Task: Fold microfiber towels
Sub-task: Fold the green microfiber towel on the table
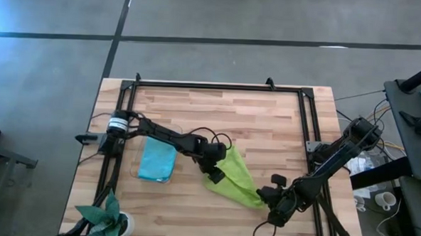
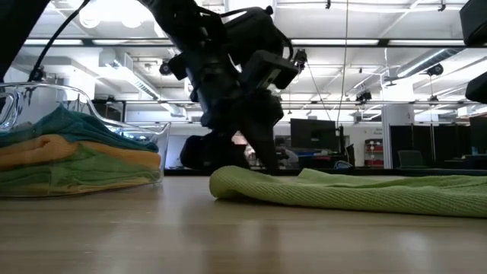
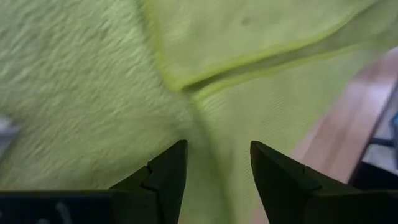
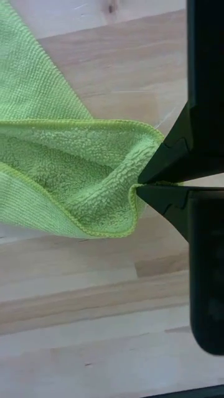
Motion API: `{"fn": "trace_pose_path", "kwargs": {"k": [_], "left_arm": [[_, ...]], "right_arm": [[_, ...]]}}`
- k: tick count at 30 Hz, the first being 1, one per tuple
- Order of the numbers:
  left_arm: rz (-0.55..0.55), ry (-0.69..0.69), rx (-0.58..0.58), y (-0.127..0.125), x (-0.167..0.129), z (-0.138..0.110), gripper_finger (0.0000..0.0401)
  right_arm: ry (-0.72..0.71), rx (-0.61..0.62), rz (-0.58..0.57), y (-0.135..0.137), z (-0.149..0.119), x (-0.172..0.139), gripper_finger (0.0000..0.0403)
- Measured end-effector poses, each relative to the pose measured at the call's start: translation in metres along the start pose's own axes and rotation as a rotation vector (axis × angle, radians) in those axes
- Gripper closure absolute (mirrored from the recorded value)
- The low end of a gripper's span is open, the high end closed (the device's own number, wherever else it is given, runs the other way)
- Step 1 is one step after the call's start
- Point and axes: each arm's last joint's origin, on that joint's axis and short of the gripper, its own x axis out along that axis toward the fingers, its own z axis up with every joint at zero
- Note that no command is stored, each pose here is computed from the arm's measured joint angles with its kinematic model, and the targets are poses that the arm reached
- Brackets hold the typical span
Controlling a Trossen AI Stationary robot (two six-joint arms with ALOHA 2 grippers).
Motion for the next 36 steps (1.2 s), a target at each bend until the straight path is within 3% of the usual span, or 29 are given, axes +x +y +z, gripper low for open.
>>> {"fn": "trace_pose_path", "kwargs": {"k": [8,15,20,28,33,36], "left_arm": [[-0.029,-0.017,-0.134,-0.003,0.000,0.002,0.0239],[-0.049,-0.028,-0.178,-0.006,0.000,0.005,0.0240],[-0.038,-0.011,-0.209,-0.002,0.012,0.004,0.0278],[-0.059,-0.046,-0.093,-0.003,0.015,0.007,0.0388],[-0.098,-0.069,-0.003,-0.024,-0.014,-0.001,0.0399],[-0.148,-0.102,0.092,-0.041,-0.037,-0.006,0.0400]], "right_arm": [[-0.002,-0.048,0.000,0.000,0.000,0.000,0.0394],[-0.039,-0.096,-0.028,-0.001,0.001,0.000,0.0394],[-0.041,-0.099,-0.027,0.000,0.000,0.000,0.0394],[-0.033,-0.098,-0.037,-0.001,0.000,-0.001,0.0394],[-0.047,-0.098,-0.011,0.006,0.009,-0.018,0.0394],[-0.059,-0.137,-0.050,0.005,0.014,-0.033,0.0394]]}}
